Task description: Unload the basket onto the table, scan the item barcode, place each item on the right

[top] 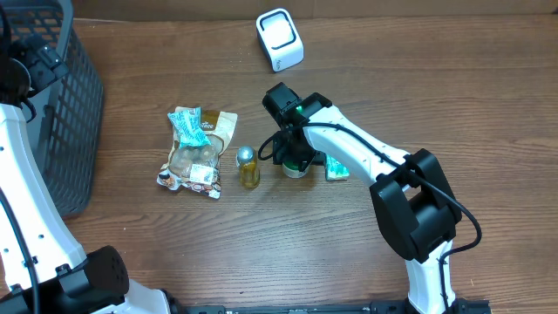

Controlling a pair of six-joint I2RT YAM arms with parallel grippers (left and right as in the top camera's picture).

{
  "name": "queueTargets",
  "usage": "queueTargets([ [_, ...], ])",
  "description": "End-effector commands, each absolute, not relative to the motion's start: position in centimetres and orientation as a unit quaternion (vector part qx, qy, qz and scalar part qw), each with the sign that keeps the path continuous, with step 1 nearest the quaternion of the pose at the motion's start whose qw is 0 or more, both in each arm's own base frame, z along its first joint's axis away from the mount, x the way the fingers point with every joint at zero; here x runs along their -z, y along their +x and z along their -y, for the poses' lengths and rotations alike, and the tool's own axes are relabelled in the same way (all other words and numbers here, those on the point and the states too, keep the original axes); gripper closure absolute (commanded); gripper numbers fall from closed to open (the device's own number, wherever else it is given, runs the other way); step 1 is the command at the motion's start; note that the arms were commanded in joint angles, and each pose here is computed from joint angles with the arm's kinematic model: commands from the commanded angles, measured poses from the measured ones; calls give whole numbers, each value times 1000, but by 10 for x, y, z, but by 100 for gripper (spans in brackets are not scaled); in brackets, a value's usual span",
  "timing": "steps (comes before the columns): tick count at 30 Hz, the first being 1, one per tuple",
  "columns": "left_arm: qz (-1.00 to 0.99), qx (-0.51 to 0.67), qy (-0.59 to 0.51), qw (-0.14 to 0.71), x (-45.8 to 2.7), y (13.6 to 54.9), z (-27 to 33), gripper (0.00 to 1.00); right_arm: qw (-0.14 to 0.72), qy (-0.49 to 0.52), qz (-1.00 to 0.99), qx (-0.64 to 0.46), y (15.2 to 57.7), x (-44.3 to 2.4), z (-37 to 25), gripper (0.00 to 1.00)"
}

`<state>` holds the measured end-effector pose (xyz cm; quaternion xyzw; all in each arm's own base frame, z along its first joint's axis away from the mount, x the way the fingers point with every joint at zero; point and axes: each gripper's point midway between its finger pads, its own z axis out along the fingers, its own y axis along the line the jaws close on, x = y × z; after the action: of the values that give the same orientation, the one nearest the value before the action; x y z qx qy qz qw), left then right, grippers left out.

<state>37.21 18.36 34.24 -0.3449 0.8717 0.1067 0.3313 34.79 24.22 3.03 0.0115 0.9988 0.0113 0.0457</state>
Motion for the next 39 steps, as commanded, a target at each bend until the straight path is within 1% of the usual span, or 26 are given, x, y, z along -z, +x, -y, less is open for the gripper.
queueTargets([
  [1,-873,-111,-339,334,-344,373,-186,0,41,13,-999,3,347,-23,-237,36],
  [2,-873,-111,-339,334,-344,373,-186,0,40,15,-999,4,347,-23,-235,37],
  [5,-873,-111,-339,334,-344,373,-186,1,32,24,-999,9,349,-29,-228,49],
  [8,-873,-111,-339,334,-344,373,-186,1,6,38,-999,-3,347,-41,-222,57],
  [14,-873,-111,-339,334,-344,373,-186,0,-62,66,-995,-45,334,-60,-218,58],
  [19,-873,-111,-339,334,-344,373,-186,0,-150,96,-980,-90,308,-73,-219,57],
  [26,-873,-111,-339,334,-344,373,-186,0,-250,130,-947,-157,279,-95,-232,57],
  [34,-873,-111,-339,334,-344,373,-186,1,-306,148,-920,-195,262,-111,-245,56],
  [39,-873,-111,-339,334,-344,373,-186,1,-317,152,-913,-210,260,-116,-250,56],
])
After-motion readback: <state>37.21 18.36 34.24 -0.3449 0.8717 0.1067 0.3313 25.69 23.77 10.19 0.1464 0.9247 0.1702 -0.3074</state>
